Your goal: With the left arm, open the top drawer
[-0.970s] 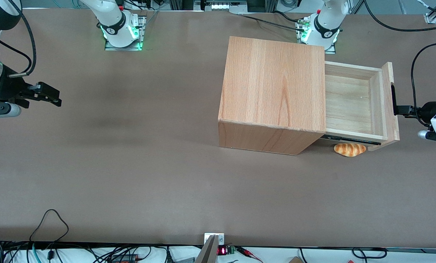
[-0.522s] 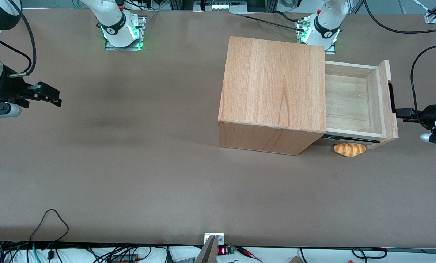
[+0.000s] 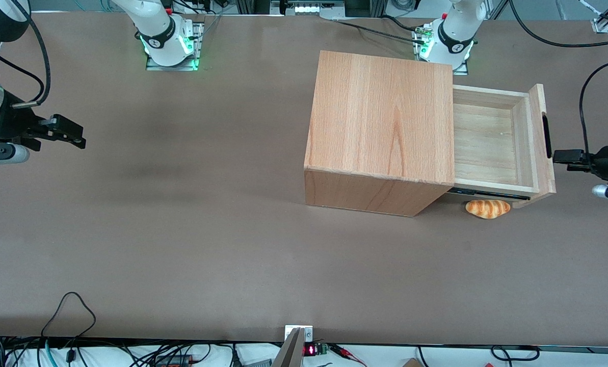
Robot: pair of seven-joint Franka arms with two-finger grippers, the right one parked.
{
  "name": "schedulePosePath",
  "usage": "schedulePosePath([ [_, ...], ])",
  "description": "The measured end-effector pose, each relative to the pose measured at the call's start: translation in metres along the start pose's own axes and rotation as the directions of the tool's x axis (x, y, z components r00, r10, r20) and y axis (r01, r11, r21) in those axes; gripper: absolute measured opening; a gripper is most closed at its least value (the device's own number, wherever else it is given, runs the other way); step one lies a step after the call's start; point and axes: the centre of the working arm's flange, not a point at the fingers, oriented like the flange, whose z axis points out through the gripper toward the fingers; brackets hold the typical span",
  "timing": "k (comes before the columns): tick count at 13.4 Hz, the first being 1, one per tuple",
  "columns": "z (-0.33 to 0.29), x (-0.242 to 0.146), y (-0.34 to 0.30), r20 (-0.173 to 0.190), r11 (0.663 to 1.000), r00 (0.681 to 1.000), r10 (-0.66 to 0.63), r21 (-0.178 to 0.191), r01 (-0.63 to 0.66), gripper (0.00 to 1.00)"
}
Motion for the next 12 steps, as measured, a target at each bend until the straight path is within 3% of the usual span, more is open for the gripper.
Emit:
schedulePosePath([
  [6,-0.059,-0.011,0.021,-0.082,0.998,0.996,0.026,0.054,-0.021,1.00],
  [9,-0.091,-0.019,0.061,-0.127,0.994,0.990,0.057,0.097,-0.045,1.00],
  [12,-0.114,-0.025,0.140,-0.129,0.992,0.991,0.030,0.127,-0.014,1.00],
])
